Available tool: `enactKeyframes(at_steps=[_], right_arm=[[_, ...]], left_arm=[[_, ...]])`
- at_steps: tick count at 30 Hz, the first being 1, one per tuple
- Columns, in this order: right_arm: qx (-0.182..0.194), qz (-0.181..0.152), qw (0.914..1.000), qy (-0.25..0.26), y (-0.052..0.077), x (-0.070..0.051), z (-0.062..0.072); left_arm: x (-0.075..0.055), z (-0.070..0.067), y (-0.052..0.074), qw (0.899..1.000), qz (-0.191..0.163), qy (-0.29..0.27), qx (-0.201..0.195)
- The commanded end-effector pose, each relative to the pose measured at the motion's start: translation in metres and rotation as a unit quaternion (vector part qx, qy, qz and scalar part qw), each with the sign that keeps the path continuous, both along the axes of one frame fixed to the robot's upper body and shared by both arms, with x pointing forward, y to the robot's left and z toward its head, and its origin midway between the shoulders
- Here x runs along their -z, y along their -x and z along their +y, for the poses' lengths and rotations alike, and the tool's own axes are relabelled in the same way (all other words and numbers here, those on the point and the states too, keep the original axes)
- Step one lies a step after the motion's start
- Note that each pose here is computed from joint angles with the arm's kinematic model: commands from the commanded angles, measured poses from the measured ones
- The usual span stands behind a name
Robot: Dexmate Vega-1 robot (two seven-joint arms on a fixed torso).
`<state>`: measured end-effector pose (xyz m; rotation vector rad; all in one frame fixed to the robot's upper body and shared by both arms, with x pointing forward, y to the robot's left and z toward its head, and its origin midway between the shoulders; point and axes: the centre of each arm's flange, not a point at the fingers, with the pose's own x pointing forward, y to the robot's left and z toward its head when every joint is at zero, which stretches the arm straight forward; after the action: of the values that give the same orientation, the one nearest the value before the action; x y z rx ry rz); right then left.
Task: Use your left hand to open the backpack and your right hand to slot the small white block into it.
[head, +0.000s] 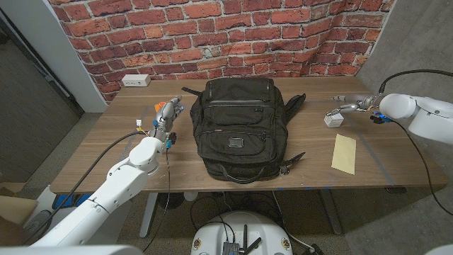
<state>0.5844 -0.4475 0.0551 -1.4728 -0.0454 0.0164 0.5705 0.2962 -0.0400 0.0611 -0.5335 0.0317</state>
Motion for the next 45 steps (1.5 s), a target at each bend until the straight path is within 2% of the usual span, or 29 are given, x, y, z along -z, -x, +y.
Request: enactKeyframes(at_steps=[1,11,22,31,45], right_arm=[[0.018,0.027,0.9984,0.045,-0.005,-0.007,0.002],[0.020,0.043,0.9947,0.091,-0.009,-0.015,0.004],[0.023,0.056,0.9893,0.133,-0.017,-0.016,0.004],[0.020,0.054,0.9847,0.164,-0.023,-0.017,0.007],[0.017,0.048,0.9794,0.195,-0.034,-0.018,0.006]], left_arm=[[0.005,0.001,-0.001,1.000,0.007,0.002,0.000],[0.010,-0.002,-0.002,1.000,0.011,0.006,0.003],[0.014,-0.005,0.001,1.000,0.016,0.009,-0.002],[0.018,-0.006,0.002,1.000,0.020,0.012,-0.001],[0.016,-0.007,0.000,1.000,0.021,0.012,-0.003]])
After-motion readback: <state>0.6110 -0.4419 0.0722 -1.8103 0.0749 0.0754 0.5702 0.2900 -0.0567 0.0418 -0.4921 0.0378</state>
